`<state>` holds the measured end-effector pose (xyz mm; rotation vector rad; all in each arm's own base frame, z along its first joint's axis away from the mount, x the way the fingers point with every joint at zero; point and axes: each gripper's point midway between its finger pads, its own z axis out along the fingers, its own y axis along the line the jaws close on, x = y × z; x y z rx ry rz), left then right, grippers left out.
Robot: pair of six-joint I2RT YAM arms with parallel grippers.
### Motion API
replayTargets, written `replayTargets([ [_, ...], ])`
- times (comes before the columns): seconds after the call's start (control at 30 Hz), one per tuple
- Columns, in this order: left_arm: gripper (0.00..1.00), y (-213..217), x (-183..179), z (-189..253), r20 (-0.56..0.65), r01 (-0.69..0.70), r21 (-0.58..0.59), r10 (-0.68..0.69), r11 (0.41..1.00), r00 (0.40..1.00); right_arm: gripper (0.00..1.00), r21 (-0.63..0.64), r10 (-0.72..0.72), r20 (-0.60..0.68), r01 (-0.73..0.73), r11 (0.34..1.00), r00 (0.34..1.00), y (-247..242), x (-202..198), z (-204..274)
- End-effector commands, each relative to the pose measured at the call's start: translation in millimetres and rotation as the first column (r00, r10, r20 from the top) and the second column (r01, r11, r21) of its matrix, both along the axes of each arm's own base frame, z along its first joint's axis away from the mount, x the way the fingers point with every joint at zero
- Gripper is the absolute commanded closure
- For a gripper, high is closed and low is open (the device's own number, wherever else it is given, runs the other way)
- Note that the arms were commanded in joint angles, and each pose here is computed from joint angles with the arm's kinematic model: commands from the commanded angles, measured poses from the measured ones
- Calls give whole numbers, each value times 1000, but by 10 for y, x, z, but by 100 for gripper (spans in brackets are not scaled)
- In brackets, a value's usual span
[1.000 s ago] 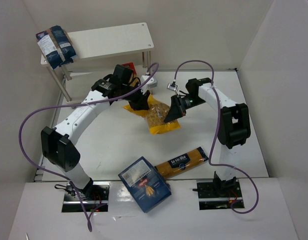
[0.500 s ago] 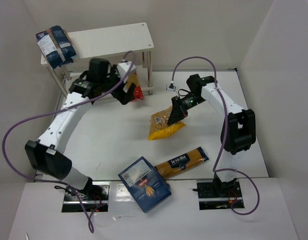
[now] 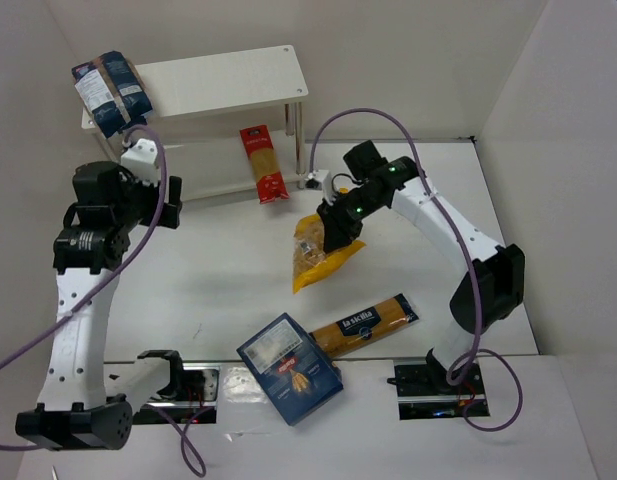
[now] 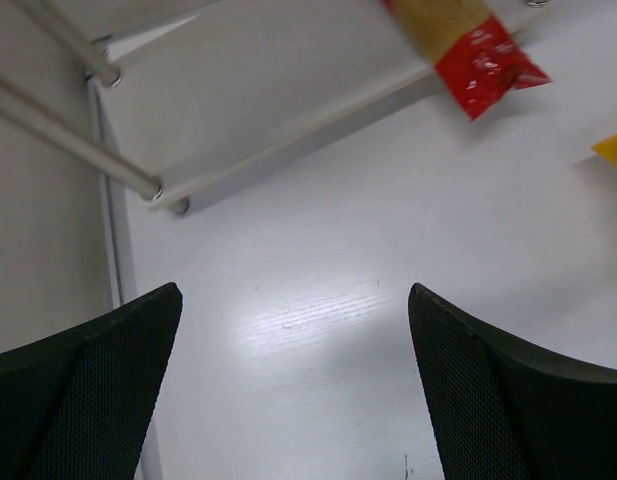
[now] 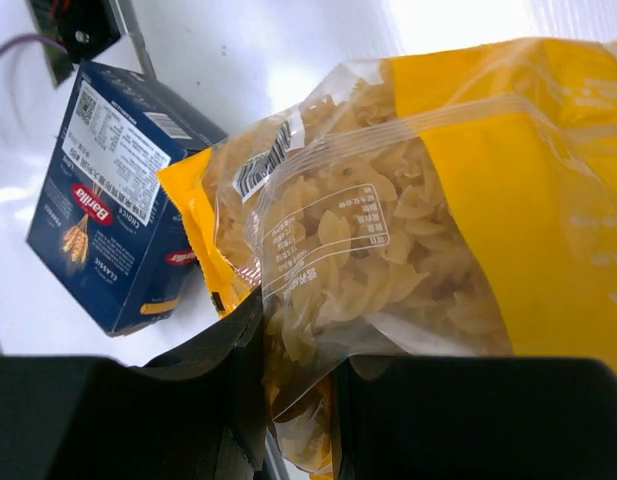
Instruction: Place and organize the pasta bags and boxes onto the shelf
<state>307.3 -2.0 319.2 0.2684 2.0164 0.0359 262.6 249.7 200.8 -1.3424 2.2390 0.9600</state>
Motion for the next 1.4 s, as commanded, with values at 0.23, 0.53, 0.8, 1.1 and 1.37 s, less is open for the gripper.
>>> replayTargets([
  [0.23, 1, 539, -499, -58, 46, -310, -112, 316, 944, 948, 100, -23, -39, 499, 59, 998, 866, 539, 193, 710],
  [0.53, 1, 1009, -820, -179, 97, -500, -141, 515, 854, 852, 100, -22, -131, 770, 230, 973, 625, 874, 477, 970],
  [0.8, 1, 1155, -1125, -160, 170, -574, -168, 597, 802, 784, 100, 69, -233, 831, 322, 944, 505, 1028, 778, 933],
  [1.1, 1, 1228, -1171, -174, 184, -602, -168, 625, 780, 759, 100, 177, -327, 838, 348, 921, 437, 1201, 964, 895],
  [1.37, 1, 1120, -1236, -91, 242, -575, -171, 600, 800, 763, 100, 233, -365, 837, 339, 912, 407, 1346, 1051, 1057],
])
